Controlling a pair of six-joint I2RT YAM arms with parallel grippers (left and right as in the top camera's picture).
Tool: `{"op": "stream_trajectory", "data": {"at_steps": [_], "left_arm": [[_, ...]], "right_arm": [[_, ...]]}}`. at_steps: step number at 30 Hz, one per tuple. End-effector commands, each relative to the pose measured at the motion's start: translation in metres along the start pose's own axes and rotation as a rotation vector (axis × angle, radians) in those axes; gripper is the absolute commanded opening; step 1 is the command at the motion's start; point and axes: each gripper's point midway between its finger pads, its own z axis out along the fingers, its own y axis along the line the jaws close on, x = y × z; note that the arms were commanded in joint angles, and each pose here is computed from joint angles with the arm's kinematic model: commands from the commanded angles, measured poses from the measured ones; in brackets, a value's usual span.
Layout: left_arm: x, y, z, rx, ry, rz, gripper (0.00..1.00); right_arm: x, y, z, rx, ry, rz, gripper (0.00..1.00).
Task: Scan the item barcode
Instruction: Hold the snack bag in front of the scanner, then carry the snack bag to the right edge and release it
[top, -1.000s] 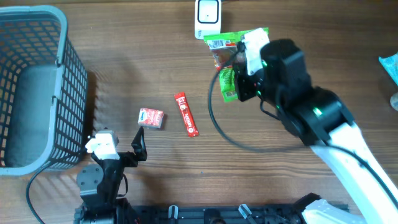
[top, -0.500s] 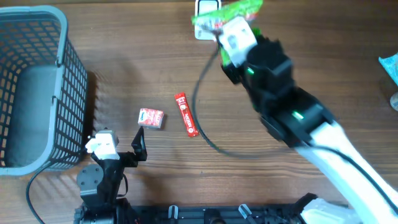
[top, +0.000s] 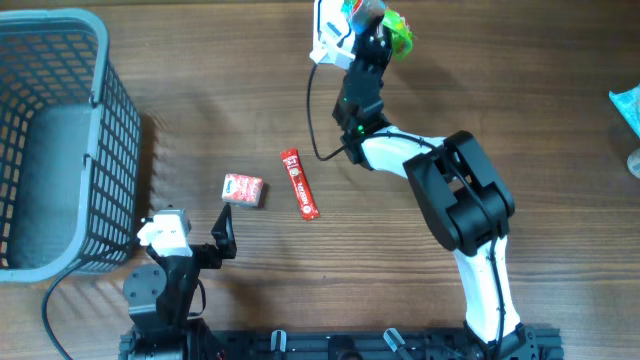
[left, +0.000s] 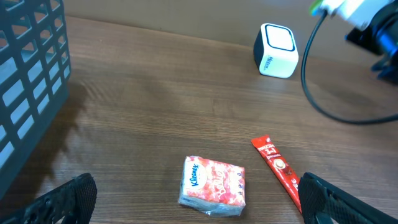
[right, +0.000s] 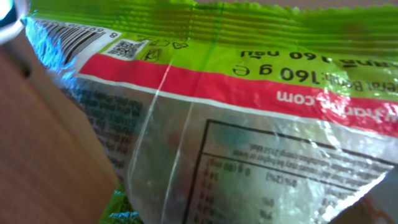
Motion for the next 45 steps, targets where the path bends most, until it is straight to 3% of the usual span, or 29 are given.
{"op": "stream_trajectory", "data": {"at_steps": [1, 7, 10, 14, 21, 26, 30, 32, 34, 37, 40, 42, 45], "left_arm": [[-0.001, 0.0, 0.0, 0.003, -0.006, -0.008, 1.0], [-0.001, 0.0, 0.0, 0.003, -0.006, -0.008, 1.0], [-0.001, 0.0, 0.0, 0.003, -0.006, -0.008, 1.0], [-0.001, 0.0, 0.0, 0.003, -0.006, -0.008, 1.0], [-0.001, 0.0, 0.0, 0.003, -0.006, -0.008, 1.0], [-0.001, 0.0, 0.0, 0.003, -0.006, -0.008, 1.0], [-0.001, 0.0, 0.0, 0.003, -0.006, -0.008, 1.0], [-0.001, 0.0, 0.0, 0.003, -0.006, -0.008, 1.0], [-0.001, 0.0, 0.0, 0.003, -0.006, -0.008, 1.0], [-0.001, 0.0, 0.0, 0.003, -0.006, -0.008, 1.0], [-0.001, 0.0, 0.0, 0.003, -0.006, -0.008, 1.0], [-0.001, 0.0, 0.0, 0.003, -0.006, -0.008, 1.0], [-0.001, 0.0, 0.0, 0.003, -0.006, -0.008, 1.0]], "right_arm": [[-0.004, -0.007, 0.018, 0.027, -0.023, -0.015, 0.04], [-0.038, 0.012, 0.042, 0.008, -0.075, -0.071, 0.05], [-0.047, 0.038, 0.051, 0.011, -0.069, -0.213, 0.05], [-0.05, 0.076, 0.045, -0.035, -0.091, -0.344, 0.05], [-0.08, 0.103, 0.012, -0.117, -0.15, -0.45, 0.05], [-0.073, 0.084, 0.017, -0.076, -0.099, -0.426, 0.05], [-0.069, -0.002, 0.028, 0.039, -0.045, -0.189, 0.04], [-0.05, -0.061, 0.037, 0.072, 0.028, -0.063, 0.04], [0.0, -0.118, 0.053, 0.048, 0.178, 0.062, 0.04], [0.085, -0.139, 0.072, 0.018, 0.429, 0.122, 0.04], [0.21, -0.121, 0.088, -0.031, 0.764, 0.07, 0.04], [0.279, -0.085, 0.083, -0.139, 0.898, 0.008, 0.04], [0.358, -0.007, 0.059, -0.41, 0.994, 0.225, 0.04]]}}
